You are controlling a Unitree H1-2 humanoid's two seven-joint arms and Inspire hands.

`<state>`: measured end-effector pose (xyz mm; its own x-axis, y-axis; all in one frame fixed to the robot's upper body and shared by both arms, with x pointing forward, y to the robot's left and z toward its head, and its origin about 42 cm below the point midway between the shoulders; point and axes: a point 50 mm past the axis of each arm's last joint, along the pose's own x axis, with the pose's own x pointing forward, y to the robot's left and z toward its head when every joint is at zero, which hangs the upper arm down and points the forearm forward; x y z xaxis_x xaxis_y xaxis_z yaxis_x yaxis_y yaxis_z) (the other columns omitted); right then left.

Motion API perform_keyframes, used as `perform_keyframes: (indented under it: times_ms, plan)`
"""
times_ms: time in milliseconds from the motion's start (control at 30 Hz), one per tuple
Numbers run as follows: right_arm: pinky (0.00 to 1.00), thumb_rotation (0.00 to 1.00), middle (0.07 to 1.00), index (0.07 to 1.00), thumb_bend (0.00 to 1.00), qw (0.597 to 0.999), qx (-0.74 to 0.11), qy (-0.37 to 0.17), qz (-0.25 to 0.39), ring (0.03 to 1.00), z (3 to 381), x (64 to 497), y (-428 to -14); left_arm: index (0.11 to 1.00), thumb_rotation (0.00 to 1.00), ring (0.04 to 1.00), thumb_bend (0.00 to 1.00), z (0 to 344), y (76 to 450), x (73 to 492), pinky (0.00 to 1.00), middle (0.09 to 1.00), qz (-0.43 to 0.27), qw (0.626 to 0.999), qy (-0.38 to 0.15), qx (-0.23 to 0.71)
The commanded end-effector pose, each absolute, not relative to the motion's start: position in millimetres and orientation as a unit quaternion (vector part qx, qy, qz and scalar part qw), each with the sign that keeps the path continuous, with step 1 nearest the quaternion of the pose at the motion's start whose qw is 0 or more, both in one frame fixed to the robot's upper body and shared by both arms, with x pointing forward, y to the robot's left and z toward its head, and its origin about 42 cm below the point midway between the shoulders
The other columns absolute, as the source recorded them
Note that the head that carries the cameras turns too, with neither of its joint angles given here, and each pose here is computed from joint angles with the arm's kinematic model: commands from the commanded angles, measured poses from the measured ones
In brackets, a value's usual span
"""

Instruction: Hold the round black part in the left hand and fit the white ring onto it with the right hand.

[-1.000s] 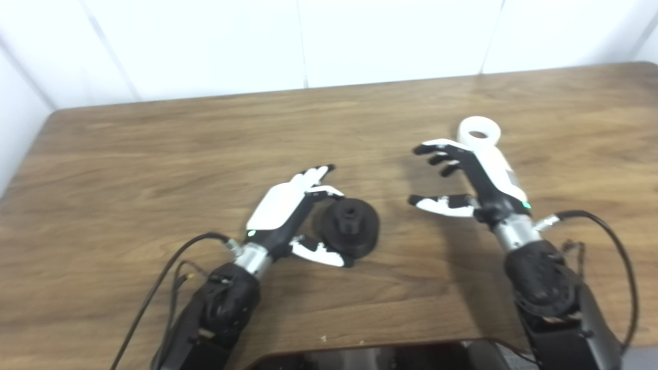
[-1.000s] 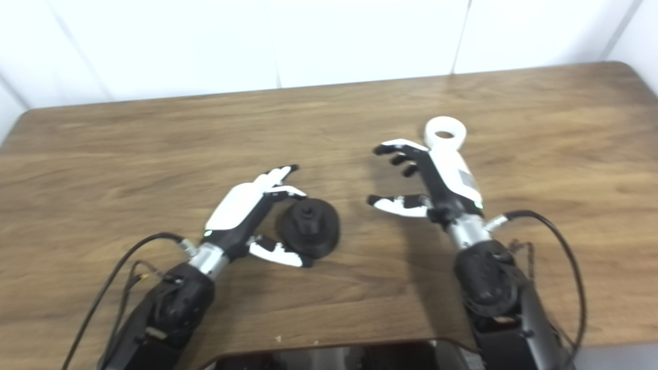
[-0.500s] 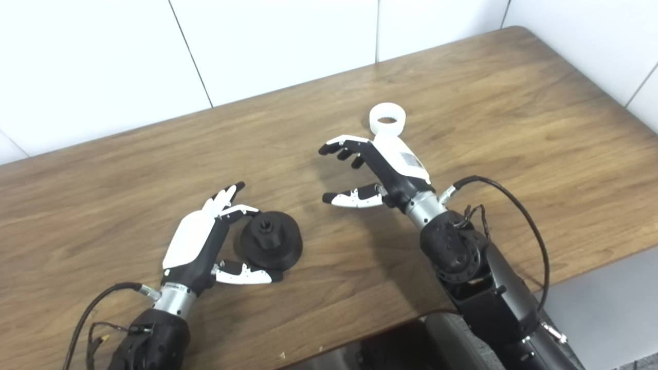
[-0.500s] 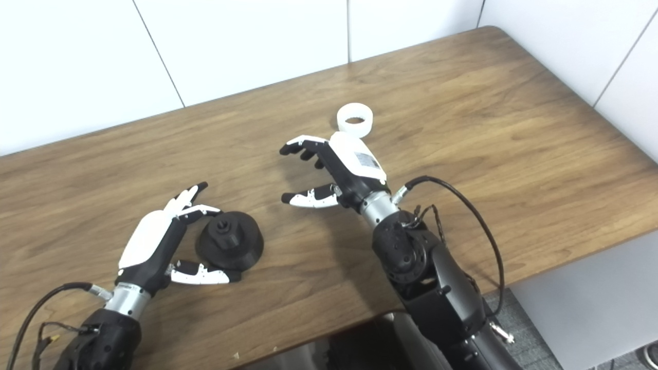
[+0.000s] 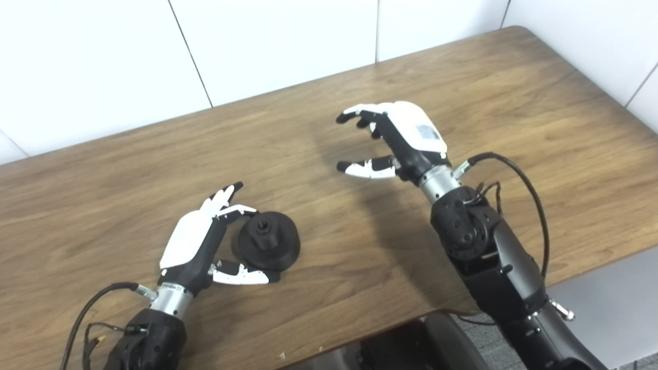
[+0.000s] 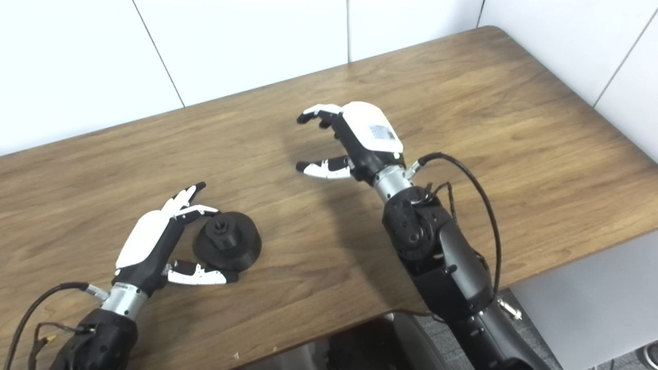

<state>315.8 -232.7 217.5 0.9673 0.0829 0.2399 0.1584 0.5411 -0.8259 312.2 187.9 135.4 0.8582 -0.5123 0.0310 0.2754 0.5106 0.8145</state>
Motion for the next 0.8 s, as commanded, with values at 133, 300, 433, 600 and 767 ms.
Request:
perform_keyframes:
  times_ms: [133,300,433,600,767]
  plan:
    - [0.64,0.31,0.865,0.733,0.64,0.844,-0.505,-0.164,-0.078,0.818,244,333,-245,0.616,0.34,1.000,0.94,145,198,319,1.00,1.000,-0.225,0.854,-0.155,0.442]
    - [0.68,0.36,0.893,0.750,0.65,0.829,-0.528,-0.151,-0.102,0.857,248,343,-256,0.613,0.34,1.000,0.94,145,199,319,1.00,1.000,-0.226,0.855,-0.156,0.440]
    - [0.72,0.40,0.908,0.761,0.67,0.822,-0.543,-0.133,-0.108,0.878,250,355,-265,0.611,0.34,1.000,0.94,145,199,319,1.00,1.000,-0.224,0.855,-0.156,0.440]
    - [0.77,0.47,0.932,0.787,0.70,0.814,-0.565,-0.094,-0.097,0.912,250,373,-280,0.609,0.33,1.000,0.94,146,199,319,1.00,1.000,-0.222,0.856,-0.157,0.440]
    - [0.90,0.59,0.989,0.851,0.76,0.806,-0.585,-0.046,-0.076,0.983,252,390,-293,0.611,0.32,1.000,0.94,146,197,319,1.00,1.000,-0.221,0.856,-0.155,0.441]
